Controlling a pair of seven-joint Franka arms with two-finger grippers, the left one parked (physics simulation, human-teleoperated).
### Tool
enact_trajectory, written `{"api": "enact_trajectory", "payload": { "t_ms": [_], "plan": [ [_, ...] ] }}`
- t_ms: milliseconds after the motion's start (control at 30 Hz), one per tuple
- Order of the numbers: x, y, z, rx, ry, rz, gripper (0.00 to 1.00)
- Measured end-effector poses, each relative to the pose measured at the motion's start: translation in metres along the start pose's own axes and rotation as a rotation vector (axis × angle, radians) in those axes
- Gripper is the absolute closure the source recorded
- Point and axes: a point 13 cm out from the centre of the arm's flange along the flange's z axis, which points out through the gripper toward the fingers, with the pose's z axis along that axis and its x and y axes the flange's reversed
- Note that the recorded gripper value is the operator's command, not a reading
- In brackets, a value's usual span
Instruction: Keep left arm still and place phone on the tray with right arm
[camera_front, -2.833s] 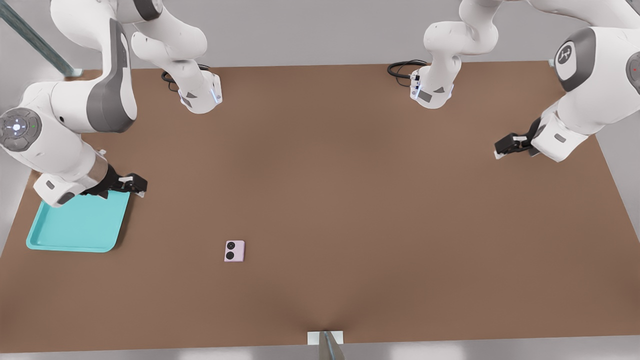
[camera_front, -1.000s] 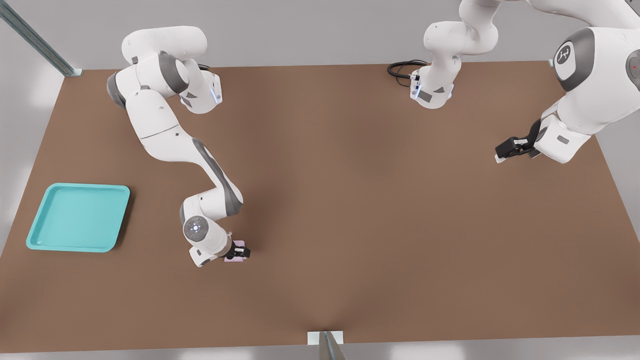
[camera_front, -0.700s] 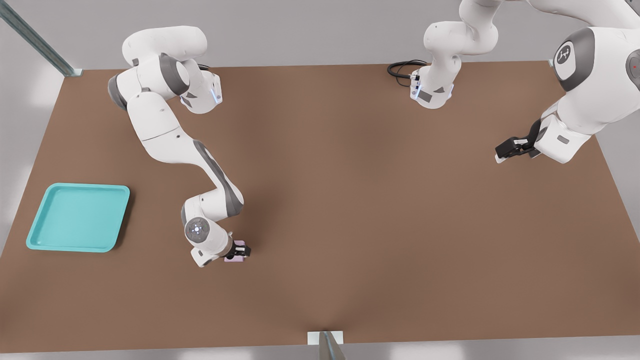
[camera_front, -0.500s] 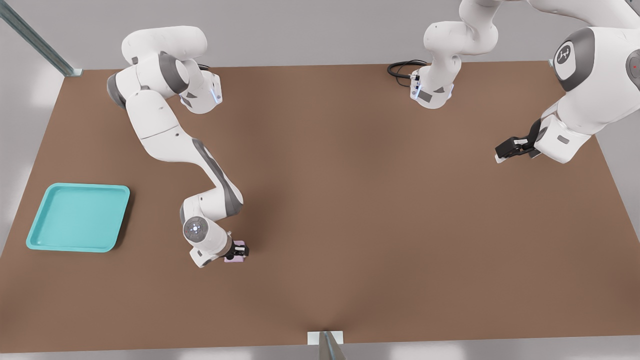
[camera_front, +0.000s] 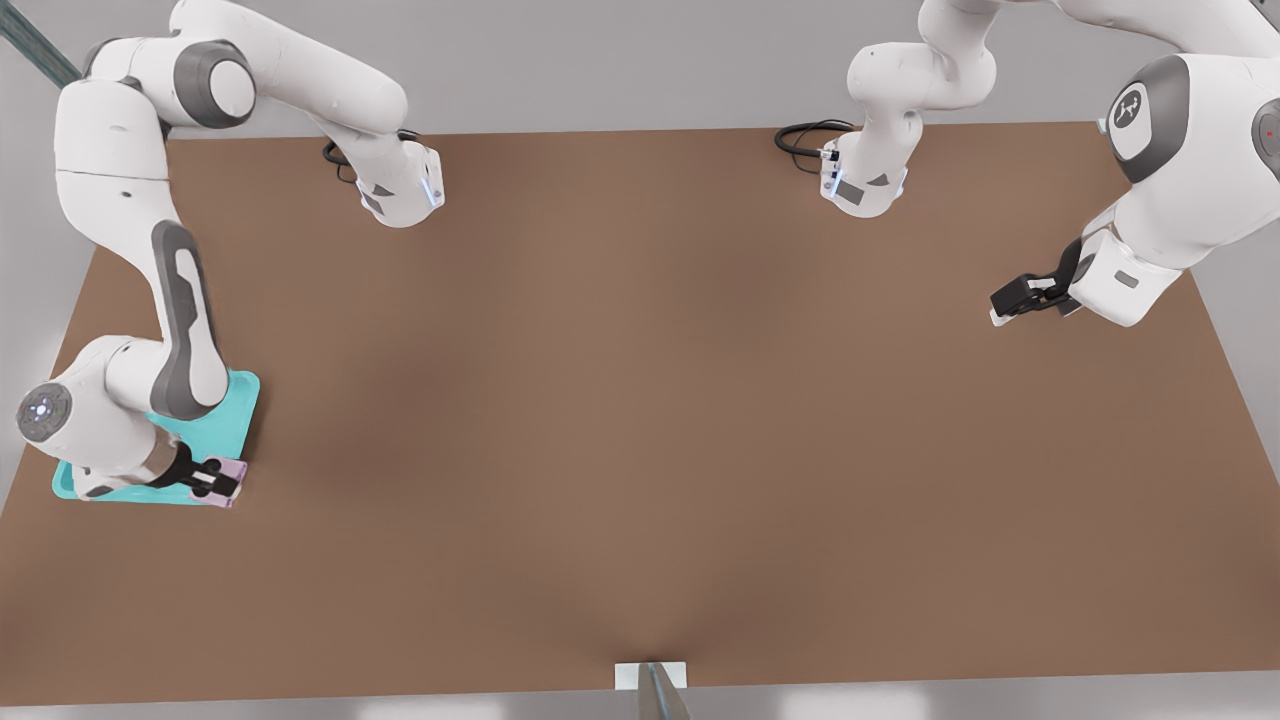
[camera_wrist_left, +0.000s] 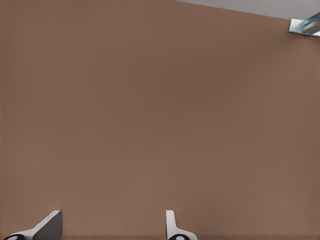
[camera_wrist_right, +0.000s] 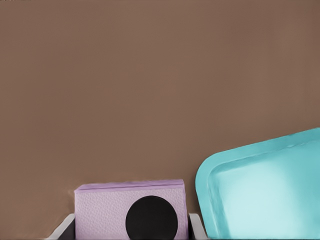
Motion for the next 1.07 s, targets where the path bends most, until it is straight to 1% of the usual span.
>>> {"api": "enact_trajectory", "payload": {
  "t_ms": [100, 133, 167, 233, 333, 367, 400, 433, 467, 500, 533, 600, 667, 700, 800, 833, 967, 1067],
  "plan": [
    [0.004, -0.074, 0.009, -0.006, 0.034, -0.018, 0.29],
    [0.006, -0.092, 0.013, -0.008, 0.048, -0.033, 0.25],
    [0.010, -0.108, 0.014, -0.009, 0.058, -0.052, 0.00],
    [0.016, -0.123, 0.006, -0.013, 0.071, -0.104, 0.00],
    [0.015, -0.108, -0.013, -0.012, 0.077, -0.225, 0.00],
    [0.007, -0.091, -0.035, 0.000, 0.053, -0.277, 0.00],
    [-0.004, -0.052, -0.077, 0.035, 0.006, -0.351, 0.00],
    [-0.009, 0.010, -0.129, 0.106, -0.044, -0.448, 0.00],
    [-0.001, 0.069, -0.182, 0.168, -0.094, -0.510, 0.00],
    [0.015, 0.109, -0.231, 0.176, -0.136, -0.534, 0.00],
    [0.033, 0.139, -0.259, 0.158, -0.145, -0.549, 0.00],
    [0.058, 0.179, -0.272, 0.125, -0.107, -0.569, 0.00],
    [0.049, 0.202, -0.288, 0.123, -0.094, -0.559, 0.00],
    [0.050, 0.210, -0.288, 0.122, -0.076, -0.555, 0.00],
    [0.062, 0.228, -0.277, 0.112, -0.014, -0.538, 0.00],
    [0.069, 0.238, -0.279, 0.109, -0.007, -0.541, 0.00],
    [0.132, 0.254, -0.288, 0.079, 0.028, -0.562, 0.00],
    [0.146, 0.256, -0.283, 0.077, 0.043, -0.555, 0.00]
  ]
}}
